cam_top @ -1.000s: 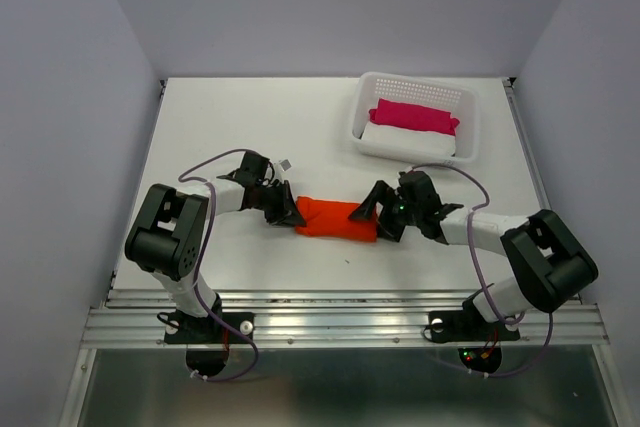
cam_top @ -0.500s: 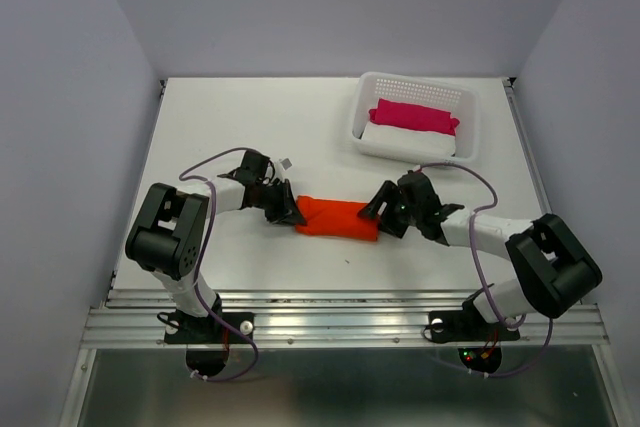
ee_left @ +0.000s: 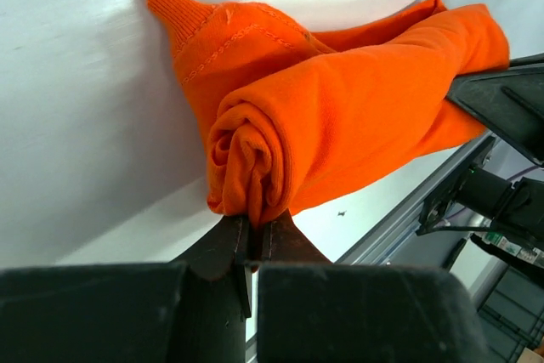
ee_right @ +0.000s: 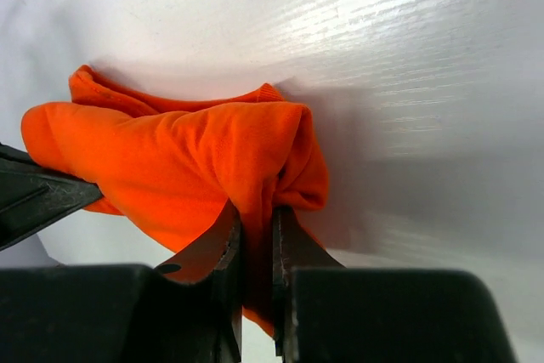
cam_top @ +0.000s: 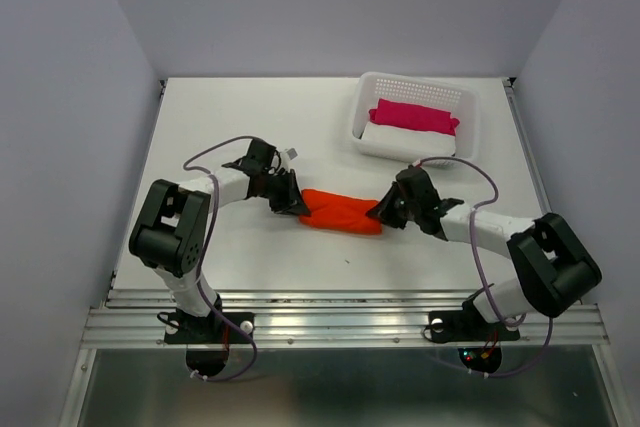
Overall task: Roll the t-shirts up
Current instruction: Pick up the T-shirt from the center of the board, then place the T-shirt in the bin, then reset both arms
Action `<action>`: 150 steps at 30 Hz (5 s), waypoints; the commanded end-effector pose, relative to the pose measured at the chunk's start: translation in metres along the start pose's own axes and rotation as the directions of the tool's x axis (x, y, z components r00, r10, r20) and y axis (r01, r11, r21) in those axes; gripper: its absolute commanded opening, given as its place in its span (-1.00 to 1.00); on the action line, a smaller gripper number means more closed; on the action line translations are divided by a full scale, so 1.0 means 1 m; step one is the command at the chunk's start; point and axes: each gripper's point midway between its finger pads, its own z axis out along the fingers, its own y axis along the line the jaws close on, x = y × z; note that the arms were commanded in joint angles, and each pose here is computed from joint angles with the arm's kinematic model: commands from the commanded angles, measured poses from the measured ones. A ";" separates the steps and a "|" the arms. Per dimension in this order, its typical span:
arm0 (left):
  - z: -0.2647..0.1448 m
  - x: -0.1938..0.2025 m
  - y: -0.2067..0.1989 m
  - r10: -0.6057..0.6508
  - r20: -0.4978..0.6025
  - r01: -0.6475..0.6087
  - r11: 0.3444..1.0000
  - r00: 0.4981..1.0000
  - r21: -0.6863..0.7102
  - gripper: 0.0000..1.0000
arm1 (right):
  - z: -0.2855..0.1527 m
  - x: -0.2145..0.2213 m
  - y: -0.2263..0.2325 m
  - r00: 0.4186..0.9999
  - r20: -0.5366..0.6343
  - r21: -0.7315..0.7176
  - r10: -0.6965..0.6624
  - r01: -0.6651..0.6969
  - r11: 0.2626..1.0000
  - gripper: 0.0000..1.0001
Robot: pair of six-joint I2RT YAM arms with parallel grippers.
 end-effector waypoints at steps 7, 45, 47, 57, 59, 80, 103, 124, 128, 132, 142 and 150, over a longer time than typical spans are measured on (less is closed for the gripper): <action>-0.047 -0.069 -0.086 0.127 0.204 -0.139 0.989 0.971 0.044 -1.00 | -0.072 -0.087 0.043 0.934 0.299 0.093 -0.195 0.175 0.980 -0.99; 0.061 -0.236 -0.240 0.341 0.381 -0.435 0.879 0.859 0.194 -1.00 | -0.065 -0.298 -0.041 0.833 0.478 0.420 -0.279 0.061 0.905 -0.99; 0.069 -0.232 -0.233 0.338 0.359 -0.421 0.888 0.870 0.184 -1.00 | -0.061 -0.296 -0.048 0.842 0.463 0.426 -0.276 0.062 0.902 -0.99; 0.093 -0.219 -0.204 0.329 0.280 -0.373 0.919 0.902 0.125 -1.00 | -0.041 -0.290 -0.065 0.874 0.399 0.439 -0.276 0.082 0.895 -0.99; 0.097 -0.218 -0.199 0.324 0.271 -0.366 0.923 0.906 0.117 -1.00 | -0.035 -0.287 -0.071 0.882 0.384 0.449 -0.274 0.081 0.890 -0.99; 0.082 -0.214 -0.201 0.332 0.261 -0.365 0.927 0.906 0.088 0.19 | -0.057 -0.297 -0.064 0.854 0.430 0.469 -0.293 0.066 0.881 0.30; -0.003 -0.207 -0.243 0.359 0.347 -0.406 0.911 0.866 0.069 0.28 | -0.105 -0.325 0.009 0.814 0.520 0.307 -0.259 0.104 0.946 0.34; 0.097 -0.218 -0.238 0.265 0.318 -0.346 0.909 0.910 0.233 -0.07 | -0.012 -0.301 -0.044 0.915 0.361 0.352 -0.180 0.045 0.935 -0.51; 0.109 -0.206 -0.221 0.270 0.273 -0.331 0.921 0.923 0.207 -0.08 | -0.006 -0.290 -0.057 0.924 0.337 0.375 -0.180 0.044 0.926 -0.52; 0.099 -0.202 -0.223 0.286 0.276 -0.346 0.917 0.918 0.200 -0.08 | -0.007 -0.286 -0.059 0.927 0.328 0.374 -0.181 0.048 0.926 -0.53; 0.023 -0.208 -0.284 0.337 0.379 -0.447 0.858 0.862 0.254 -0.07 | -0.090 -0.325 0.010 0.844 0.489 0.287 -0.223 0.085 0.954 -0.20; -0.042 -0.201 -0.294 0.381 0.460 -0.490 0.860 0.802 0.143 0.04 | -0.152 -0.314 0.045 0.822 0.508 0.234 -0.256 0.154 0.960 0.62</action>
